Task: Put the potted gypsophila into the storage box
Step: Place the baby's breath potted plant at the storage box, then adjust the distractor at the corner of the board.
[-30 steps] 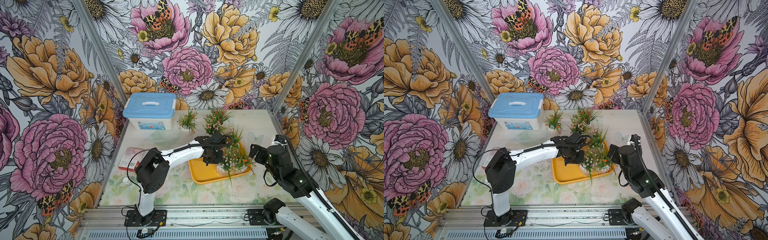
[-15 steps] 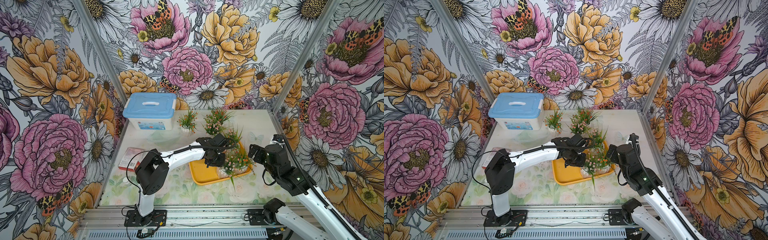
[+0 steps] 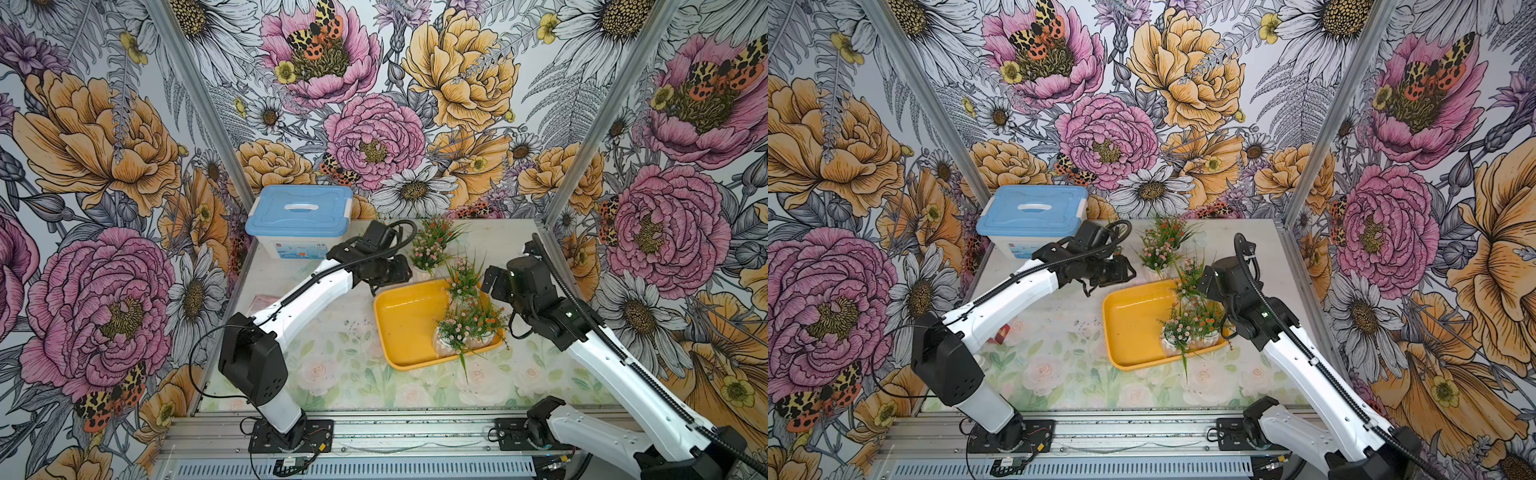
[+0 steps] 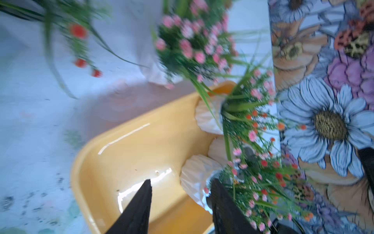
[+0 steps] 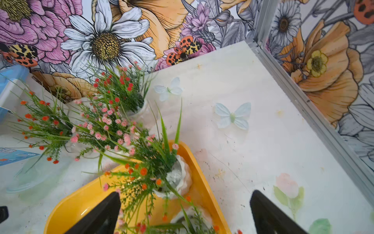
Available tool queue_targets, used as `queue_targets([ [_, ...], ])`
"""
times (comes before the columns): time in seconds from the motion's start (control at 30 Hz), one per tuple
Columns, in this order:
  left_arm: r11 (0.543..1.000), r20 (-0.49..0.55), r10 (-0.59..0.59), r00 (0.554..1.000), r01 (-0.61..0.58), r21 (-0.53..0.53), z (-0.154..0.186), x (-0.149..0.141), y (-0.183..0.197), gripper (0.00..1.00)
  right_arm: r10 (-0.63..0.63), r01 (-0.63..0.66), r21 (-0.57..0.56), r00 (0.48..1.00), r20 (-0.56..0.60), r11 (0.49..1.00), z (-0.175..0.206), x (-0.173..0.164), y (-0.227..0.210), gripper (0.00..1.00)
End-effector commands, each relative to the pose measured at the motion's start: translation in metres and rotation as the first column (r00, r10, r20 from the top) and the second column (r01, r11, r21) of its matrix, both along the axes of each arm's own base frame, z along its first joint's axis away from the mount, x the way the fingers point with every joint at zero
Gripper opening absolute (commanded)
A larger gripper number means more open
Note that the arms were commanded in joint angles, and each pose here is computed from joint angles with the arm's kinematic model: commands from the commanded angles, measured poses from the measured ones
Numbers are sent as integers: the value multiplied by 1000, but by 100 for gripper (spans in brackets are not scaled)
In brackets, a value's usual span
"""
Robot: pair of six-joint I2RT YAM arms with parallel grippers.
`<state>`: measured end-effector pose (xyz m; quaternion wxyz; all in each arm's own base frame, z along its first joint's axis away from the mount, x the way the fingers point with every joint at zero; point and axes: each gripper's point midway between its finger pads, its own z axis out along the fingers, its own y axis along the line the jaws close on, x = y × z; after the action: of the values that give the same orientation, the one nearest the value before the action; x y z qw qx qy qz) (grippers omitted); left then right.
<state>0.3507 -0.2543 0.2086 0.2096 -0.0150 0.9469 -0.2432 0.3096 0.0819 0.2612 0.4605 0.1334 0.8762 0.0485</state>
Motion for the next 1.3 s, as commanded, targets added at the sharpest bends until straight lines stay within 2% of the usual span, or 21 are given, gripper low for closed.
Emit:
queue_targets([
  [0.0, 988, 7, 126, 992, -127, 87, -10, 20, 57, 48, 52, -56, 29, 991, 120, 998, 35, 30, 20, 99],
  [0.1, 965, -41, 244, 969, -238, 109, -30, 39, 98, 45, 69, -80, 53, 980, 186, 995, 50, 55, 42, 99],
  [0.23, 946, -81, 309, 948, -297, 127, -49, 60, 127, 45, 193, -194, -23, 949, 248, 981, 63, 82, 96, 99],
  [0.4, 945, -137, 317, 939, -300, 134, -78, 90, 131, 45, 320, -326, -30, 904, 283, 945, 69, 108, 161, 99],
  [0.57, 950, -180, 311, 933, -298, 96, -94, 116, 127, 42, 377, -394, -1, 877, 297, 919, 64, 121, 196, 99],
  [0.9, 950, -180, 313, 932, -307, 63, -100, 143, 117, 41, 349, -361, -3, 896, 273, 932, 50, 123, 192, 99],
  [1.27, 944, -152, 322, 934, -306, 120, -118, 154, 106, 38, 303, -311, -14, 914, 271, 950, 47, 118, 177, 99],
])
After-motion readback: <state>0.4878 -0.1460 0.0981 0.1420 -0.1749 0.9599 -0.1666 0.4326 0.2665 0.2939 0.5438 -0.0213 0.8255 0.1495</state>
